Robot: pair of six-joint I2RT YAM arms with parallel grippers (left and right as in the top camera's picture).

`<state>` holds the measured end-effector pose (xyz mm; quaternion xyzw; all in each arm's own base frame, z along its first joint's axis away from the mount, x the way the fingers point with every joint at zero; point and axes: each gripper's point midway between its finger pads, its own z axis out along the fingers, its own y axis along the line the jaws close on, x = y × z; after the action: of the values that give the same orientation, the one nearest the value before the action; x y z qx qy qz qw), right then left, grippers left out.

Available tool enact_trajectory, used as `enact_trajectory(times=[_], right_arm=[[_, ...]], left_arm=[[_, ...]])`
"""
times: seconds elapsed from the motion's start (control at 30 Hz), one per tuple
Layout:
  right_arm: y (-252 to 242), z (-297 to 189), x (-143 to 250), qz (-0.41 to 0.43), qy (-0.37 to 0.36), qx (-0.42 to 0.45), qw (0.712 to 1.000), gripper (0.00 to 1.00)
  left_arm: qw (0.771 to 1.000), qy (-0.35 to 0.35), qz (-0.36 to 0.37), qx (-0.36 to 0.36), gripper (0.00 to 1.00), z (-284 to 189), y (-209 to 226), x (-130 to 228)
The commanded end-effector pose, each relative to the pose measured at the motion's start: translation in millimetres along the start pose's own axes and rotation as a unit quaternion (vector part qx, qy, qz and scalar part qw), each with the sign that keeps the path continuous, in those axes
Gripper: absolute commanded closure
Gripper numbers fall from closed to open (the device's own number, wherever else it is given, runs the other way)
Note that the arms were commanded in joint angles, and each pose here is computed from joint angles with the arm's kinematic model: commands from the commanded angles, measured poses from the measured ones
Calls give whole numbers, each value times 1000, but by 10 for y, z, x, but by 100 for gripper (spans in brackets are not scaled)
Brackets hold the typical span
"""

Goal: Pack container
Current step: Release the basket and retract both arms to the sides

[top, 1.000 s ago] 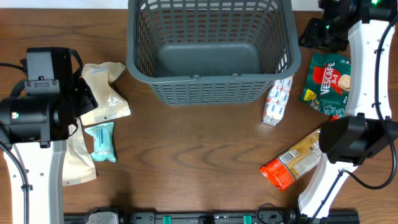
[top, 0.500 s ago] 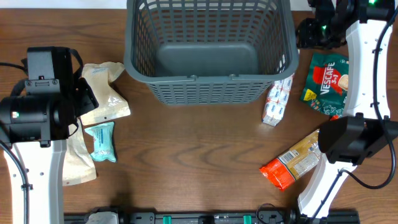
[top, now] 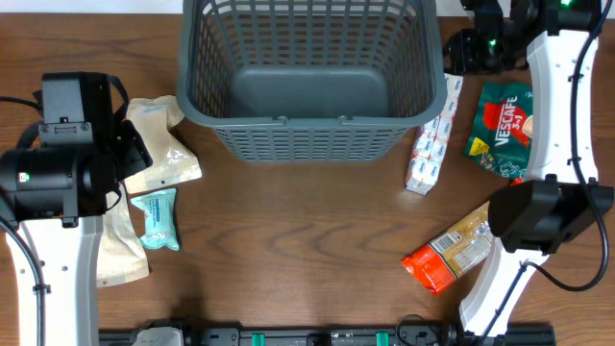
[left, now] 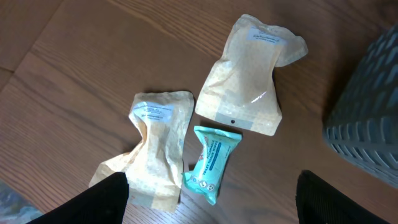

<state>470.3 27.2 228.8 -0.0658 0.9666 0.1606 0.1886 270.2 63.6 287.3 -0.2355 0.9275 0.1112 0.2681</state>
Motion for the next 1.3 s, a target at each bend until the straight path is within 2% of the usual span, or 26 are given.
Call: enact_trajectory(times=[0.0, 0.2, 0.27, 0.3, 0.43, 0.47, 0.63, 0.87, 1.0, 1.13, 1.27], right_arm=[[209, 37, -10, -26, 0, -34, 999, 59], [235, 44, -12, -35, 0, -36, 999, 59], [228, 43, -12, -34, 0, -35, 999, 55], [210, 44, -8, -34, 1, -30, 999, 48], [201, 45, -5, -34, 2, -27, 999, 7], [201, 45, -6, -34, 2, -27, 999, 1], [115, 33, -31, -30, -4, -13, 999, 1], [-397, -80, -75, 120, -27, 61, 991, 1], [-658, -190, -92, 158, -45, 94, 982, 1], [-920, -500, -98, 190, -70, 171, 964, 1], [-901, -1135, -141, 216, -131, 232, 939, 1]], left_arm=[[1000, -5, 1, 0, 24, -23, 13, -42], [1000, -5, 3, 0, 24, -23, 12, -42], [1000, -5, 3, 0, 24, -23, 12, -42], [1000, -4, 3, 0, 24, -23, 12, -41], [1000, -4, 5, 0, 24, -23, 12, -41], [1000, -4, 5, 0, 24, -23, 12, -41], [1000, -4, 8, 0, 24, -23, 12, -41], [1000, -4, 9, 0, 24, -23, 13, -39], [1000, -4, 9, -1, 24, -23, 13, -40], [1000, -6, 23, 0, 24, -23, 10, -47], [1000, -10, 15, 0, 24, -17, 19, -77]])
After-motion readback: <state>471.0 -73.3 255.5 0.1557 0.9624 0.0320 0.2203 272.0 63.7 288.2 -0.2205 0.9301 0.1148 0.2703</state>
